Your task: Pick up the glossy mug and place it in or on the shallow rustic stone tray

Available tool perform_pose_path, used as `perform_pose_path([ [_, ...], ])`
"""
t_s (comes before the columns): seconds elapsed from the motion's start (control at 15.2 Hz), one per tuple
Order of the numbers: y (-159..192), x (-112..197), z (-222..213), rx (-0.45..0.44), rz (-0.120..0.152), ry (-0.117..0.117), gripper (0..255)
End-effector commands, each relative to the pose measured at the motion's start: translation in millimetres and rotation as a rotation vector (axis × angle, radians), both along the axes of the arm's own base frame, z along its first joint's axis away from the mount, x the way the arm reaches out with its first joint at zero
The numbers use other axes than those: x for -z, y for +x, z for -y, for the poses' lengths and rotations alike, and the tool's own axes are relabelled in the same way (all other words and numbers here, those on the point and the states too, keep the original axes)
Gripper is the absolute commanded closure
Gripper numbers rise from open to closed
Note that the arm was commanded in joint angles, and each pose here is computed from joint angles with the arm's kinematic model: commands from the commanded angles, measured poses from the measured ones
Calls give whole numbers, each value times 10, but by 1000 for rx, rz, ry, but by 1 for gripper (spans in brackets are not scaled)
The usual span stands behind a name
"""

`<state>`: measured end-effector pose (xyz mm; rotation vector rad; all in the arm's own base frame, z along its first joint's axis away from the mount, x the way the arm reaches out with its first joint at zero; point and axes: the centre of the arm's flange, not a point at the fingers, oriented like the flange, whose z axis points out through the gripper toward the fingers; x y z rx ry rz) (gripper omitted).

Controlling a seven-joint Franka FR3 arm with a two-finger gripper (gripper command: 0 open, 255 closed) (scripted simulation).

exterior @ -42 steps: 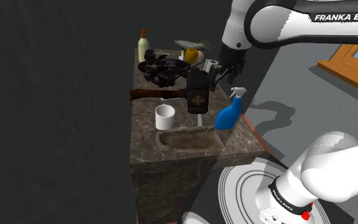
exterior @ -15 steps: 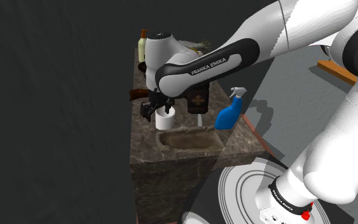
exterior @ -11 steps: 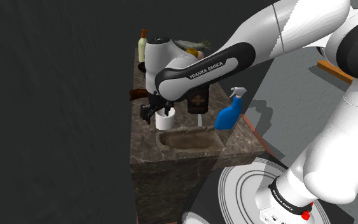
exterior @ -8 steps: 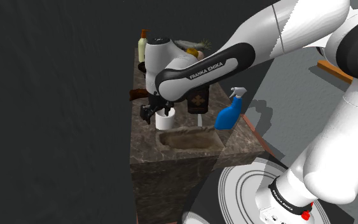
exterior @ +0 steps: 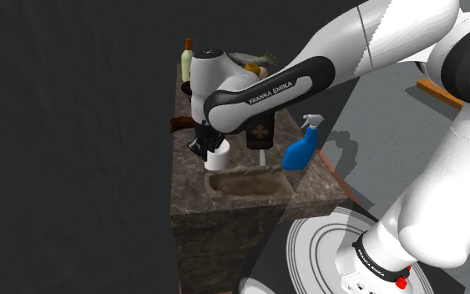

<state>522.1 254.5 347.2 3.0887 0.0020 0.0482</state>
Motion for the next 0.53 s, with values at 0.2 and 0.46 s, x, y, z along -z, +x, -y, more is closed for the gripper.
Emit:
perform_pose_path([
  [0.2, 0, -1, 0, 0, 0, 0, 255],
  [0.46, 0, -212, 0, 0, 0, 0, 255],
])
